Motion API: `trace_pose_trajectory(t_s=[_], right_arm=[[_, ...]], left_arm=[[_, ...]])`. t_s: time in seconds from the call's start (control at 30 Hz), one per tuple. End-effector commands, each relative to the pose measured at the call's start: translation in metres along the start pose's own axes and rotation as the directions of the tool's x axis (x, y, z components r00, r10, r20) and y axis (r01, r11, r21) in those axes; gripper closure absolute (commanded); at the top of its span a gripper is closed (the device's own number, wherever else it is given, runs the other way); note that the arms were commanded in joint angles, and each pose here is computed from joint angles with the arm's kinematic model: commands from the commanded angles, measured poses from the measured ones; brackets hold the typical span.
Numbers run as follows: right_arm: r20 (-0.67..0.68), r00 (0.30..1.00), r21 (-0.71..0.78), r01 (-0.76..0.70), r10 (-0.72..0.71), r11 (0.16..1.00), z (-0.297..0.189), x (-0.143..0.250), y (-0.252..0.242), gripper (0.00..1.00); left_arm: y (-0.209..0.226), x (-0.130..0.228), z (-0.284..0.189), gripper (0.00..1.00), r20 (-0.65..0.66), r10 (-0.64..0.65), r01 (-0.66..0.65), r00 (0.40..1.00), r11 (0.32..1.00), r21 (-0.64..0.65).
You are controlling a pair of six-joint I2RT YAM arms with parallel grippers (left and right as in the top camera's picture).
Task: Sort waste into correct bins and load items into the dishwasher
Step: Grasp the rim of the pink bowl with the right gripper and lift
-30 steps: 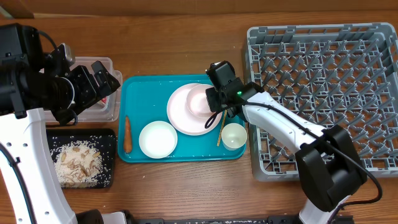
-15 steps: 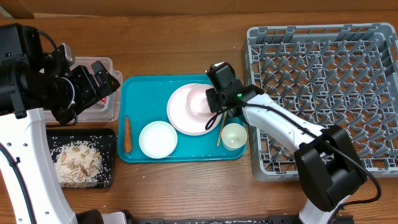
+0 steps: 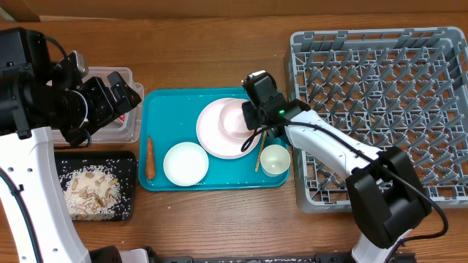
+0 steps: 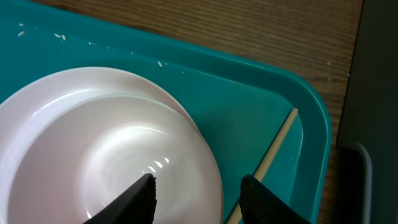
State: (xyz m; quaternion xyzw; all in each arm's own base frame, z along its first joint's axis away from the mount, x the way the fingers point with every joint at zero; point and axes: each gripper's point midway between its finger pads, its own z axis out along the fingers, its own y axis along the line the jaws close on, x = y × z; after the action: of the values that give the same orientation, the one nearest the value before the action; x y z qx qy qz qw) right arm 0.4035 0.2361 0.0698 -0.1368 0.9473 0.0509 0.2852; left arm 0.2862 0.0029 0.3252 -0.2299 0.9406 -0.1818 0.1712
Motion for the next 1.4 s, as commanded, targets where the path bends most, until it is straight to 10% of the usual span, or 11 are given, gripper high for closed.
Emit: trace_pose_trajectory(t_s=[0.0, 1.37], right_arm=[[-0.015, 1.0, 0.019, -0.001, 0.001, 1.0, 0.012, 0.007, -0.005, 0.54], [0.001, 1.0, 0.019, -0.004, 0.004, 1.0, 0.002, -0.004, -0.005, 0.96]], left_arm=[[0.0, -0.001, -0.001, 0.0, 0.003, -0.005, 0.005, 1.0, 1.0, 0.003], [0.0, -0.001, -0.001, 0.0, 0.003, -0.005, 0.005, 1.0, 1.0, 0.003]])
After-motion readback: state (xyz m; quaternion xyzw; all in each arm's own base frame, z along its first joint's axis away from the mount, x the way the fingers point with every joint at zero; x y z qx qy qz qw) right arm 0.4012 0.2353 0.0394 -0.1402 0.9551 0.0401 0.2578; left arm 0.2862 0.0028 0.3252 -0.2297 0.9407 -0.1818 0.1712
